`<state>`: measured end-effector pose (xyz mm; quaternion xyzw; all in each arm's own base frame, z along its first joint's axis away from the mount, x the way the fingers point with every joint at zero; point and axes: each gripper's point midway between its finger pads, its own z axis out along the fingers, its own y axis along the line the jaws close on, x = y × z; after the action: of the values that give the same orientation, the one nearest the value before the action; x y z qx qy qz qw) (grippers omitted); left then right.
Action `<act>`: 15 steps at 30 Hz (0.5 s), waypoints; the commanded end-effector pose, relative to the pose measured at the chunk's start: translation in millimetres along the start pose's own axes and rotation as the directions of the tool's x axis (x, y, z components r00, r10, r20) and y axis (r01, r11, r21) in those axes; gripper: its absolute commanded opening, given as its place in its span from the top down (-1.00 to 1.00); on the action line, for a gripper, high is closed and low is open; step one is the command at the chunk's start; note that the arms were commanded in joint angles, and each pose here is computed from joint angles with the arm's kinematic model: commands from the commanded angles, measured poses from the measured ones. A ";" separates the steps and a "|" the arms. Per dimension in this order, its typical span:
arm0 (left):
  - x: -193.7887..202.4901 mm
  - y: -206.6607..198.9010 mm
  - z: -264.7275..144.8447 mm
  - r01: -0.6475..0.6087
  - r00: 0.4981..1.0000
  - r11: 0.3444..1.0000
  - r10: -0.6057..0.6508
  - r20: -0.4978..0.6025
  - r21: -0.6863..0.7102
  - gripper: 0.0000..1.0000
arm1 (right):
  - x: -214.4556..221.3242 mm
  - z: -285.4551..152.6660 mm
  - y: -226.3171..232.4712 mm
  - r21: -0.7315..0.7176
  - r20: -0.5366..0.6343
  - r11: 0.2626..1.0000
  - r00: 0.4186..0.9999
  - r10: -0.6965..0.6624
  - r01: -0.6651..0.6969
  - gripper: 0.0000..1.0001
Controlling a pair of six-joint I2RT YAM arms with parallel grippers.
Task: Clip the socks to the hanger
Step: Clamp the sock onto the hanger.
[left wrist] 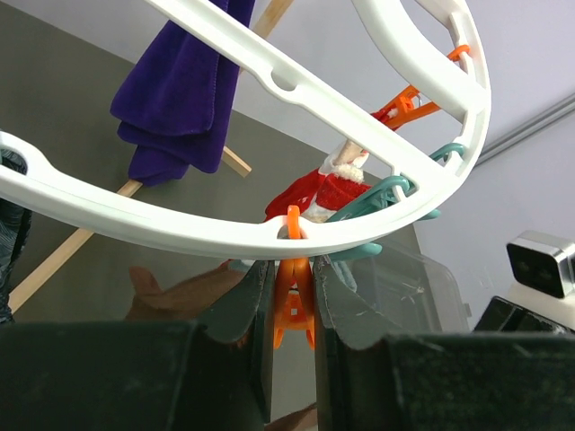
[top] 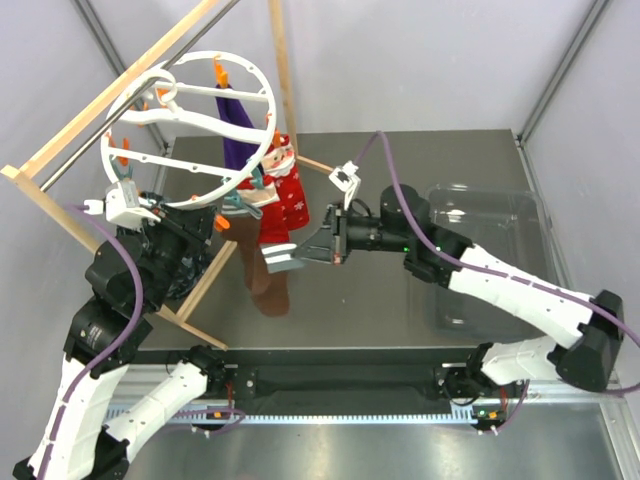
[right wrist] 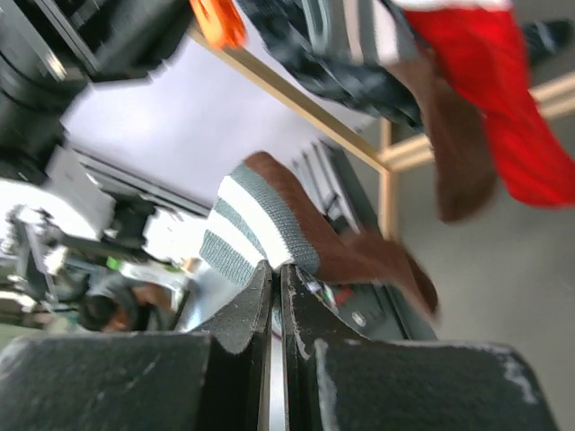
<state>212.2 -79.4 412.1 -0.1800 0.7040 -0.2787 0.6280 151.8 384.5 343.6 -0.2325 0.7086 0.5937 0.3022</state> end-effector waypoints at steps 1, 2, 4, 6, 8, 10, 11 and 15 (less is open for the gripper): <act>-6.8 -8.9 -4.2 0.030 1.000 0.999 -0.030 0.006 0.028 1.00 | -45.0 17.9 52.2 -0.173 0.155 0.985 0.987 0.034 -0.007 1.00; -7.6 -9.3 -4.9 0.031 0.999 0.999 -0.031 0.008 0.030 1.00 | -47.1 20.5 53.7 -0.177 0.166 0.984 0.985 0.041 -0.011 1.00; -7.3 -10.4 -4.9 0.036 0.999 0.999 -0.036 0.005 0.034 1.00 | -50.7 27.7 52.8 -0.170 0.193 0.985 0.980 0.055 -0.021 1.00; -7.0 -11.8 -4.5 0.037 0.999 0.999 -0.037 -0.001 0.037 1.00 | -52.1 33.4 51.5 -0.178 0.199 0.984 0.978 0.064 -0.028 1.00; -7.1 -12.5 -4.0 0.034 0.999 0.999 -0.034 -0.007 0.034 1.00 | -56.1 37.8 52.5 -0.196 0.212 0.980 0.974 0.081 -0.038 1.00; -6.7 -12.3 -3.5 0.033 0.999 0.999 -0.032 -0.011 0.030 1.00 | -55.8 44.7 50.0 -0.203 0.208 0.977 0.973 0.101 -0.058 1.00; -7.8 -13.4 -4.0 0.032 0.999 0.999 -0.032 -0.009 0.034 1.00 | -59.5 46.3 51.9 -0.217 0.218 0.975 0.971 0.102 -0.054 1.00; -7.0 -13.5 -3.7 0.036 0.999 0.999 -0.036 -0.012 0.033 1.00 | -62.9 56.4 50.9 -0.239 0.219 0.968 0.967 0.132 -0.078 1.00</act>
<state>211.4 -81.4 416.6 -0.1847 0.7033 -0.2877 0.6233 173.7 442.2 366.4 -0.1596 0.6669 0.6638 0.2987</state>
